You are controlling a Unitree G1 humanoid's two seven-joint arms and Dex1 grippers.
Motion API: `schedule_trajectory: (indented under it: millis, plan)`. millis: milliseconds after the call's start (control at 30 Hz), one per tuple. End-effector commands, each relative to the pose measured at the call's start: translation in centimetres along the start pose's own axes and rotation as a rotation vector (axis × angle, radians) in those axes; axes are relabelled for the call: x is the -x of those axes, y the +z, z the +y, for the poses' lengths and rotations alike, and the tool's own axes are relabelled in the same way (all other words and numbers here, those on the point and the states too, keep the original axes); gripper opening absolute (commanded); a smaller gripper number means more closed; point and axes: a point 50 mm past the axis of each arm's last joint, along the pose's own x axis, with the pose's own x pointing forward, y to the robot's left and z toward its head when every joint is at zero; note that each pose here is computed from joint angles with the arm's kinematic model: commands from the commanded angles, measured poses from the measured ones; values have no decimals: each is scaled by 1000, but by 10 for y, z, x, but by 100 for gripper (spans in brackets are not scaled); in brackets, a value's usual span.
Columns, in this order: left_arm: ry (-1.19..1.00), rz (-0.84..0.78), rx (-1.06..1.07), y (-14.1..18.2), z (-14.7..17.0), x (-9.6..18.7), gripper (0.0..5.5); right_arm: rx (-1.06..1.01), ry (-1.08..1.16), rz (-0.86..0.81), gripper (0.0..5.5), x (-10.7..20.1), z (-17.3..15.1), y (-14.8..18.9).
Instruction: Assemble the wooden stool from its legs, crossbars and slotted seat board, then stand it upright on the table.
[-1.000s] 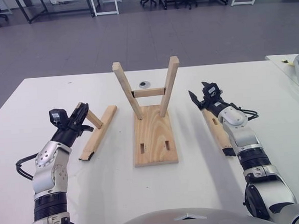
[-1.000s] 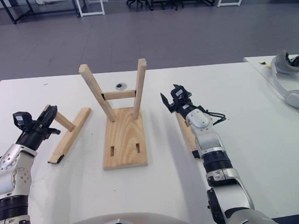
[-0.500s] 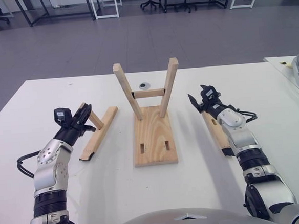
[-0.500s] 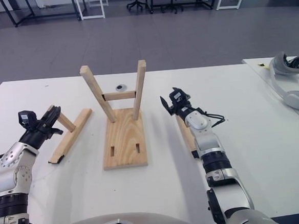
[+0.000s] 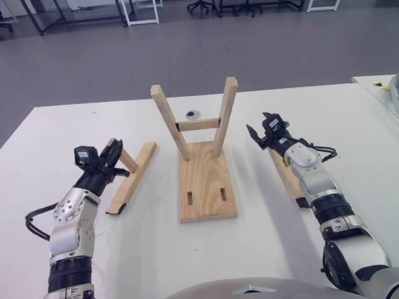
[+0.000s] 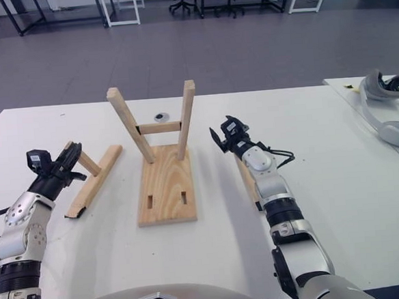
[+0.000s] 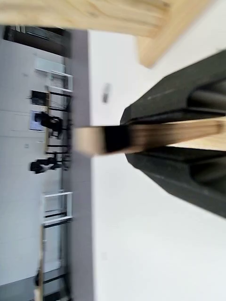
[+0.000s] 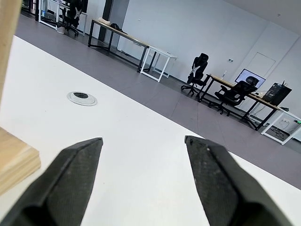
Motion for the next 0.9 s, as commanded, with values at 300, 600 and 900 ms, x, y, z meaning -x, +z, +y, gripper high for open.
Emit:
schedule_trajectory:
  millis: [300, 600, 900]
  plan:
    - [18, 40, -92, 25, -1, 13, 256, 7, -9, -8, 326, 0, 1, 2]
    - [54, 339, -53, 7, -9, 30, 399, 7, 6, 1, 326, -1, 8, -1]
    - [56, 376, -89, 4, -10, 36, 259, 10, -1, 0, 326, -4, 7, 1]
